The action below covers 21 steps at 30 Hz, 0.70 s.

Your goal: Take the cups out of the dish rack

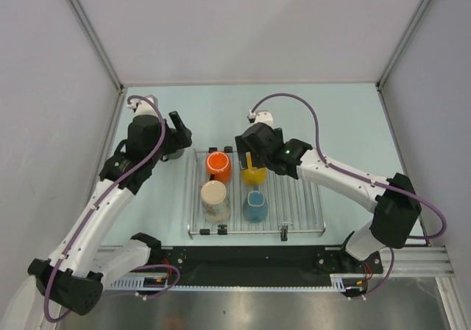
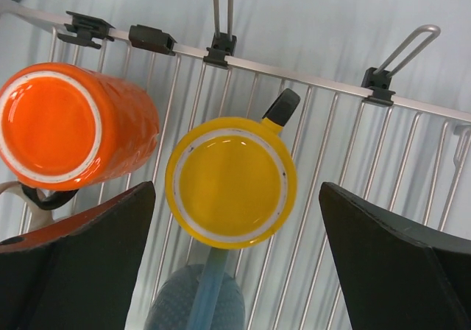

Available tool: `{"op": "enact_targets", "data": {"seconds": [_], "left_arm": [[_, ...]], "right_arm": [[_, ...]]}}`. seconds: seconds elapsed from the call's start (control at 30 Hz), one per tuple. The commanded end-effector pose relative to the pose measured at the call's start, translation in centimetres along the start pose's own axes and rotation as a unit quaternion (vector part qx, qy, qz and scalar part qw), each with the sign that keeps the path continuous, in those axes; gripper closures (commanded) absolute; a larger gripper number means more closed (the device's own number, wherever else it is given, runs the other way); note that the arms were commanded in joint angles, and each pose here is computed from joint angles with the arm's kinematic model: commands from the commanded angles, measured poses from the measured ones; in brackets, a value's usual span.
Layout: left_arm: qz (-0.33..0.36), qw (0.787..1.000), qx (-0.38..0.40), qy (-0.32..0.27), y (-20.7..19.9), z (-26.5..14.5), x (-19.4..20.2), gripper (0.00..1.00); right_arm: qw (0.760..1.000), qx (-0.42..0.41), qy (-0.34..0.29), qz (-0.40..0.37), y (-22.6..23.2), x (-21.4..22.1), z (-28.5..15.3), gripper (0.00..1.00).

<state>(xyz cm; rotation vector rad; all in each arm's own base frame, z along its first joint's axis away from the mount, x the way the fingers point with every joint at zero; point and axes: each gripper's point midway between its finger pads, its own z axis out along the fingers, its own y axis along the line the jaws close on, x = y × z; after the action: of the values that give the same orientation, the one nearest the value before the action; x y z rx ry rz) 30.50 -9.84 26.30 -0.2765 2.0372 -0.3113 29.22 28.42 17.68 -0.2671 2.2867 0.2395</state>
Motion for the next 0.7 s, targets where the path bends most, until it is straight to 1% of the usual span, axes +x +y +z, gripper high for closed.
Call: {"op": "enact_targets", "data": {"seconds": [0.0,0.33,0.67], "left_arm": [[0.001,1.0,0.002,-0.017,0.4,-0.7,0.2,0.1],[0.01,1.0,-0.002,0.003,1.1,-0.1,2.1,0.09],[0.014,1.0,-0.003,0.012,1.4,0.4,3.0,0.09]], "right_arm": [[1.0,0.002,-0.017,0.005,1.1,-1.6,0.4,0.0],[1.0,0.026,0.017,-0.001,1.6,0.3,2.7,0.0],[0.998,0.05,0.047,-0.01,1.1,2.6,4.7,0.0]]}}
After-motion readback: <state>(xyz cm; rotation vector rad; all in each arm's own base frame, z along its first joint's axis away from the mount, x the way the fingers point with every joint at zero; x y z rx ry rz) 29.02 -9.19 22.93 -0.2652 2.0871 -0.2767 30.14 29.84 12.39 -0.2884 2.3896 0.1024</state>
